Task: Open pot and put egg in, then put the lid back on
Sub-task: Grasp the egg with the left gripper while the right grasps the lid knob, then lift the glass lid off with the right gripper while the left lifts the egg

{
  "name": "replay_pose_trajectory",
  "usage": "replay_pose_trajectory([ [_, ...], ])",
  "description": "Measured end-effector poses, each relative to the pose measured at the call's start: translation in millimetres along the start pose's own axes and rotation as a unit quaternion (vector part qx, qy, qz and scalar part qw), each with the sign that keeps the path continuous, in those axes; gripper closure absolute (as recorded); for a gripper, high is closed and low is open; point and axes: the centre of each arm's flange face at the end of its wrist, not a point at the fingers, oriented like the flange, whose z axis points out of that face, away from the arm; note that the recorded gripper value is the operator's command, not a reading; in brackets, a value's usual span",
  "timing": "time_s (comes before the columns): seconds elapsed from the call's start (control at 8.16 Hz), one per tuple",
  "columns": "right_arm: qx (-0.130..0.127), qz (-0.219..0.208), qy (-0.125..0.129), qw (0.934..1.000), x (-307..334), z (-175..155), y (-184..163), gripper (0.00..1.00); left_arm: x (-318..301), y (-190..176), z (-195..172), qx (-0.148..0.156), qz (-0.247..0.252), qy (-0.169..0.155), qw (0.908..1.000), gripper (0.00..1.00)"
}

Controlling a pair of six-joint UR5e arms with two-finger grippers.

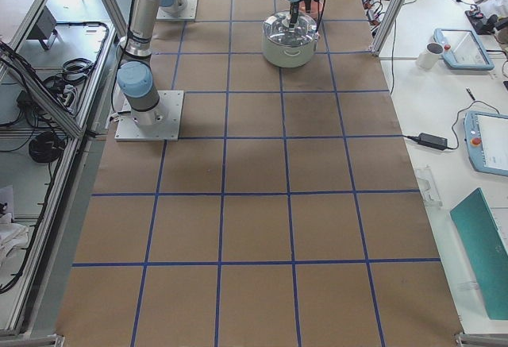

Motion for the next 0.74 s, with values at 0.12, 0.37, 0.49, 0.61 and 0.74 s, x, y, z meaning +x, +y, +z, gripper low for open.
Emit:
replay_pose_trajectory([
  [0.12,-0.001,-0.002,0.001,1.0,0.2,0.1,0.3,0.82,0.1,0.3,1.2,-0.002,0.001,0.0,1.0,0.19],
  [0.37,-0.002,-0.007,0.001,1.0,0.3,-1.0,0.8,0.95,0.4,1.5,4.8,-0.008,0.007,0.001,0.9999,0.2],
  [0.49,-0.002,-0.008,0.0,1.0,0.3,-2.0,1.0,0.97,0.5,2.0,5.7,-0.01,0.01,0.001,0.9999,0.23],
  [0.61,-0.001,-0.008,0.0,1.0,0.2,-3.7,1.4,1.0,0.5,2.2,6.6,-0.012,0.011,0.002,0.9999,0.26],
  [0.74,0.001,-0.008,-0.001,1.0,0.2,-7.9,2.5,1.0,0.6,2.2,7.3,-0.013,0.012,0.002,0.9998,0.37],
])
